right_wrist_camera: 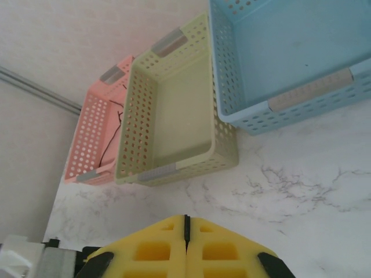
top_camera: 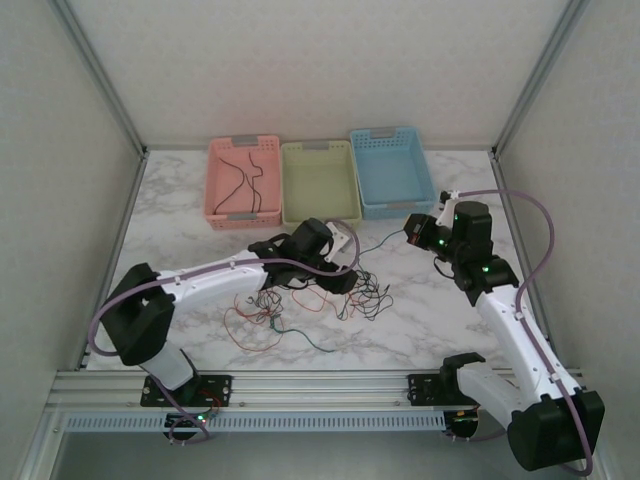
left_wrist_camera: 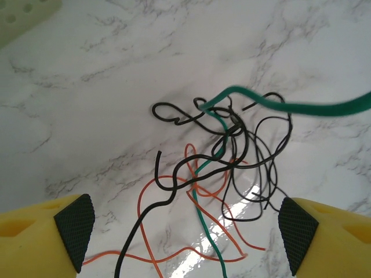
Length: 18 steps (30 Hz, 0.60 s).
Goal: Untangle the cables
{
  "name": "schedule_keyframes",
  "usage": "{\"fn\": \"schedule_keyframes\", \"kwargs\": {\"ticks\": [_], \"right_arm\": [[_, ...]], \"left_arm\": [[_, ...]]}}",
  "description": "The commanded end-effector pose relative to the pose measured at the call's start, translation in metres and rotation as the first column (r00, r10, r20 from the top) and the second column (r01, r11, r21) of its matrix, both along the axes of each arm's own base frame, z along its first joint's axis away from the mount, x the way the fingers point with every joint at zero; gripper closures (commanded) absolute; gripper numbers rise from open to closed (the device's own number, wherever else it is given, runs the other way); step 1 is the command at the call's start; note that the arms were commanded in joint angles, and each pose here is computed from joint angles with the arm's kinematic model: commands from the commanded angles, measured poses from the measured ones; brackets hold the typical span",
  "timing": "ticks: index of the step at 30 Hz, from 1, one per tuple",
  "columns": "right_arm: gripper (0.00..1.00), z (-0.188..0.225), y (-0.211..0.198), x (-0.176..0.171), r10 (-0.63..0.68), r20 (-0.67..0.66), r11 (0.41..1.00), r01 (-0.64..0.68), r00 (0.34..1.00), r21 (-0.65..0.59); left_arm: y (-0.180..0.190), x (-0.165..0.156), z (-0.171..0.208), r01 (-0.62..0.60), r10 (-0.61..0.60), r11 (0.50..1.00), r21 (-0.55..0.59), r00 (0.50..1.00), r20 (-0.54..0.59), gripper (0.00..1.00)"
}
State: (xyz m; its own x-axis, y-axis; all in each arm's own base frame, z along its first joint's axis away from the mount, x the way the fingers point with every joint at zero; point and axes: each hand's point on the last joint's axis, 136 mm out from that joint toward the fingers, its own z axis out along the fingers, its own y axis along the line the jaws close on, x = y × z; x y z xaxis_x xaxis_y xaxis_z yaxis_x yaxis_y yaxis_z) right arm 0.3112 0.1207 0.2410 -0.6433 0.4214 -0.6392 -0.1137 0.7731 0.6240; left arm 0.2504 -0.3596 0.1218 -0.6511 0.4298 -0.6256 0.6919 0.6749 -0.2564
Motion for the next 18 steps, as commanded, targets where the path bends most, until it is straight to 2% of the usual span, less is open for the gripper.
{"fn": "schedule_keyframes", "kwargs": {"ticks": [1,6,8,11,16,18], "right_arm": [[1.00,-0.011,-0.008,0.002,-0.029,-0.035,1.000,0.028,0.999,-0.003],[1.00,-0.036,-0.029,0.012,-0.084,-0.130,0.995,0.091,0.988,0.050],[1.00,-0.045,-0.037,0.015,-0.102,-0.163,0.990,0.116,0.981,0.077],[1.00,-0.057,-0.042,0.019,-0.099,-0.201,0.986,0.123,0.975,0.113],[1.00,-0.072,-0.050,0.018,-0.113,-0.238,0.983,0.144,0.965,0.115],[1.00,-0.074,-0.051,0.017,-0.114,-0.239,0.983,0.144,0.964,0.113]], "left_arm": [[-0.012,0.000,0.001,0.057,-0.055,0.997,-0.042,0.998,0.038,0.15],[-0.010,-0.001,-0.013,0.075,-0.075,0.997,-0.013,0.997,0.037,0.15],[-0.009,0.002,-0.021,0.069,-0.069,0.998,0.011,0.997,0.032,0.18],[-0.008,0.004,-0.035,0.063,-0.063,0.998,0.025,0.998,-0.015,0.20],[-0.017,-0.003,-0.047,0.087,-0.087,0.996,-0.006,0.994,-0.058,0.19],[-0.017,-0.004,-0.054,0.079,-0.079,0.997,-0.005,0.994,-0.075,0.15]]}}
